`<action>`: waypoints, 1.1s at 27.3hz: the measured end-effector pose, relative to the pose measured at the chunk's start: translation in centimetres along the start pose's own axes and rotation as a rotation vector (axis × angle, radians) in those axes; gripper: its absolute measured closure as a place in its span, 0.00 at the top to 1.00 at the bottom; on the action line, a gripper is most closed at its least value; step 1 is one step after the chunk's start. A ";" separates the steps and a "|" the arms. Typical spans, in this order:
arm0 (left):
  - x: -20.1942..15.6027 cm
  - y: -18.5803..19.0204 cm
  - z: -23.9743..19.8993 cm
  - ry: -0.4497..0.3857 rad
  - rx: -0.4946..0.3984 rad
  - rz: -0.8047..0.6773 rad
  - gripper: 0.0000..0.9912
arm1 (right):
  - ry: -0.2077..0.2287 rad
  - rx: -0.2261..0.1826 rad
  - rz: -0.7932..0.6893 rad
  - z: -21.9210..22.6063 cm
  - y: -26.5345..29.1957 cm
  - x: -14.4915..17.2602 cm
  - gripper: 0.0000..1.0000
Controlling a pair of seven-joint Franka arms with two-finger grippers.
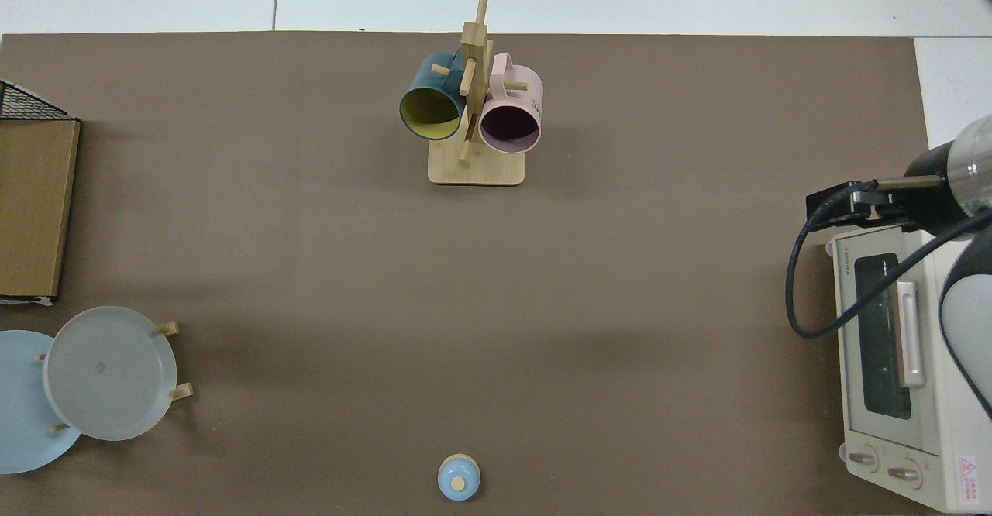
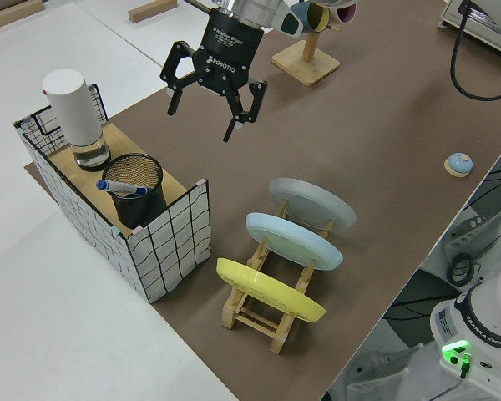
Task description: Put markers into pen holder
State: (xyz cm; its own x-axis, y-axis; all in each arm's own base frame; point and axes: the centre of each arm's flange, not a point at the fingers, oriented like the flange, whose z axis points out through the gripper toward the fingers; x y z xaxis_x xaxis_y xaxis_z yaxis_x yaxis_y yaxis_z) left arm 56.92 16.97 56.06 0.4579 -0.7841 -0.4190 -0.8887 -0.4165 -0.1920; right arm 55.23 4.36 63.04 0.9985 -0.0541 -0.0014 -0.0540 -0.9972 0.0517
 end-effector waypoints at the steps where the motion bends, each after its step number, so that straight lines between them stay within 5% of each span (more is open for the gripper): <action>1: 0.2 0.3 -0.1 0.028 -0.025 -0.054 1.00 | 0.000 0.000 0.000 0.0 0.0 0.0 1.00; 13: 8.0 4.8 -4.6 0.198 -0.264 -0.592 1.00 | 0.000 0.000 0.000 0.0 0.0 0.0 1.00; 21: 13.7 7.5 -7.6 0.234 -0.378 -0.884 1.00 | 0.000 0.000 0.000 0.0 0.0 0.0 1.00; 30: 13.6 9.0 -11.8 0.313 -0.479 -1.072 1.00 | 0.000 0.000 0.000 0.0 0.0 0.0 1.00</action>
State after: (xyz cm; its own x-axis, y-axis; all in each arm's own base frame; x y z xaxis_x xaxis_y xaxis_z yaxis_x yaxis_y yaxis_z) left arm 55.41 -2.91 59.05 0.9999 0.0129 -0.0032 0.0131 -0.9978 0.0655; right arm 55.23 4.36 63.04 0.9985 -0.0541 -0.0014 -0.0540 -0.9972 0.0517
